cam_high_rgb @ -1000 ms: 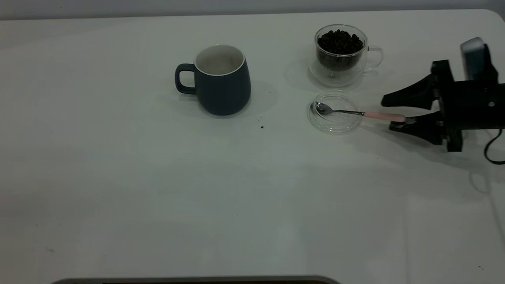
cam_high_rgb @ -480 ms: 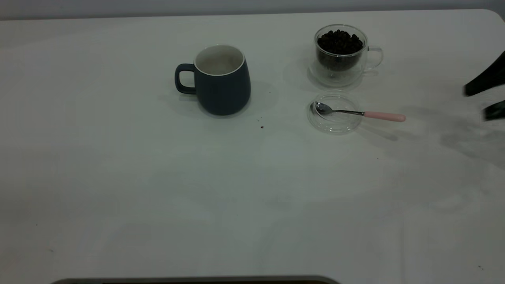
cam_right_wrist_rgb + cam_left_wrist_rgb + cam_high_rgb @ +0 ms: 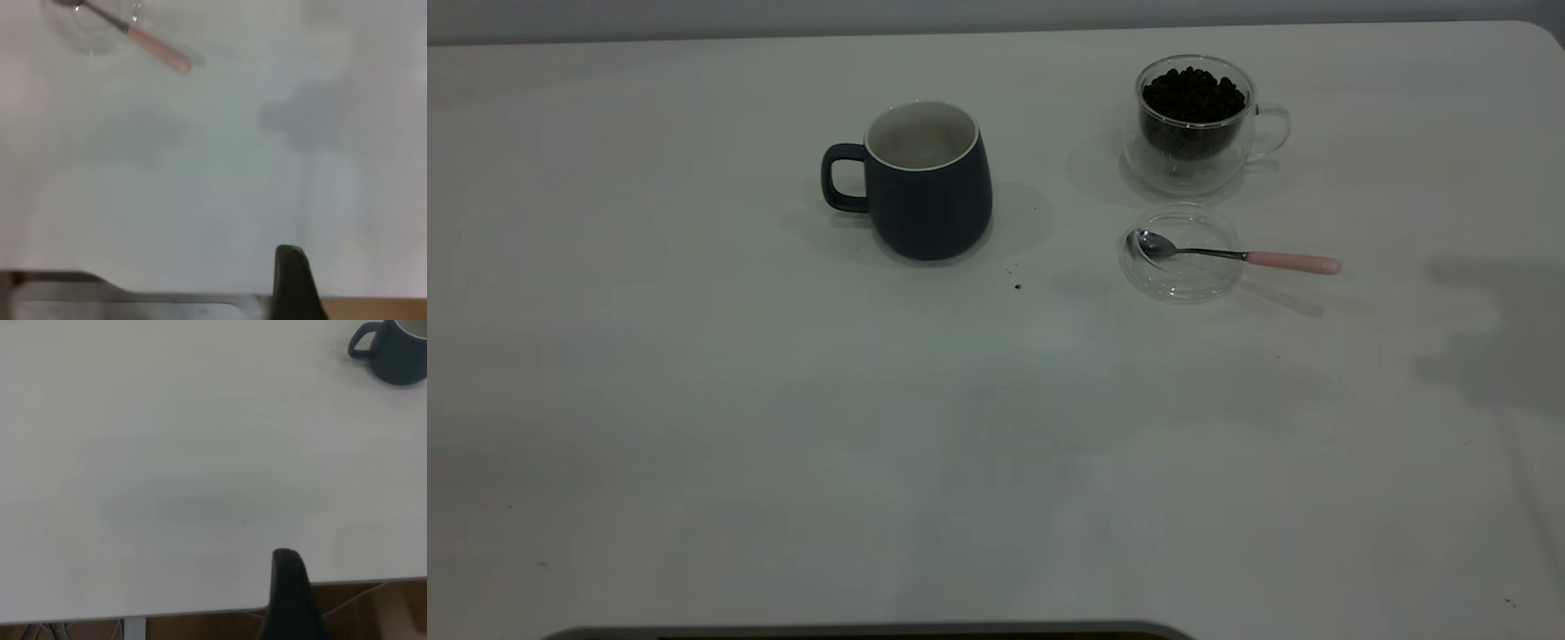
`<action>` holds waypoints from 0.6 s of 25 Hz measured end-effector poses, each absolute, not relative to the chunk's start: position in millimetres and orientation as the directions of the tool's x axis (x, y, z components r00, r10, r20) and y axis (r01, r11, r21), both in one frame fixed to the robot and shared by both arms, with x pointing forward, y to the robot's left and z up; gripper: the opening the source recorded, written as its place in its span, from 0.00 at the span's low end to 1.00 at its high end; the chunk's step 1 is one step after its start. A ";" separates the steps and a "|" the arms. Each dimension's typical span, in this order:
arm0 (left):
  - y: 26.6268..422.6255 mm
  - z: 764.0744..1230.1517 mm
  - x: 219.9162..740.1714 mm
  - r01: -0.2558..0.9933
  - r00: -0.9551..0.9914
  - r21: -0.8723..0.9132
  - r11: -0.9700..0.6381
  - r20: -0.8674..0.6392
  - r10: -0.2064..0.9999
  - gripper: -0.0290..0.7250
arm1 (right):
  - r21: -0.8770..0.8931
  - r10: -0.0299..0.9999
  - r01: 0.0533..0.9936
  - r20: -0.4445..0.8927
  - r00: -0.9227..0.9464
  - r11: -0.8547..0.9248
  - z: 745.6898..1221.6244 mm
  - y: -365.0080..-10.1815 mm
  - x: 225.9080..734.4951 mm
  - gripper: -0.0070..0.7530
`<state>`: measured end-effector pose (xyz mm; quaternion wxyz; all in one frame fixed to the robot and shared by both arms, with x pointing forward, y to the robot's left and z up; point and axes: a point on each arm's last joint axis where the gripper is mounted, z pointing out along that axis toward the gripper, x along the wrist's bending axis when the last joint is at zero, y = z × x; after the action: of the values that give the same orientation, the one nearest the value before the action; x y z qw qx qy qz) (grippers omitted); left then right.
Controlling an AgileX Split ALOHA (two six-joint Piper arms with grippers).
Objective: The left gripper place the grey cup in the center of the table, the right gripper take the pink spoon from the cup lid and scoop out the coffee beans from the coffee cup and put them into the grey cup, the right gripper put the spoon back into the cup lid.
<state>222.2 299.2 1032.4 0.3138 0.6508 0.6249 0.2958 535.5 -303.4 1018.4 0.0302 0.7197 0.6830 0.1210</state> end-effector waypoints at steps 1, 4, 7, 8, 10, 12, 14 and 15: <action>299.2 1032.4 222.2 0.628 0.044 0.778 -0.022 -0.007 0.999 0.79 | 0.227 0.993 0.973 0.120 0.008 -0.035 1030.5 -297.6 527.7 0.69; 299.2 1032.4 222.2 0.628 0.044 0.778 -0.022 -0.007 0.999 0.79 | 0.278 0.994 0.960 0.087 -0.070 0.043 1059.7 -285.1 505.5 0.69; 299.2 1032.4 222.2 0.628 0.044 0.778 -0.022 -0.007 0.999 0.79 | 0.321 0.990 0.943 0.070 -0.120 0.092 1082.5 -278.1 484.2 0.69; 299.2 1032.4 222.2 0.628 0.044 0.778 -0.022 -0.007 0.999 0.79 | 0.335 0.989 0.936 0.066 -0.134 0.105 1089.6 -277.0 476.7 0.69; 299.2 1032.4 222.2 0.628 0.044 0.778 -0.022 -0.007 0.999 0.79 | 0.360 0.986 0.924 0.054 -0.157 0.128 1101.5 -277.1 463.2 0.69; 299.2 1032.4 222.2 0.628 0.044 0.778 -0.022 -0.007 0.999 0.79 | 0.397 0.984 0.906 0.039 -0.175 0.146 1113.8 -278.3 449.1 0.69; 299.2 1032.4 222.2 0.628 0.044 0.778 -0.022 -0.007 0.999 0.79 | 0.440 0.981 0.884 0.025 -0.192 0.162 1123.7 -279.2 435.7 0.69; 299.2 1032.4 222.2 0.628 0.044 0.778 -0.022 -0.007 0.999 0.79 | 0.459 0.980 0.872 0.019 -0.200 0.169 1127.0 -279.7 427.3 0.69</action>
<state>222.2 299.2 1032.4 0.3138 0.6508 0.6249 0.2958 427.3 -279.7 1127.0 0.1423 0.6162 0.7513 0.1886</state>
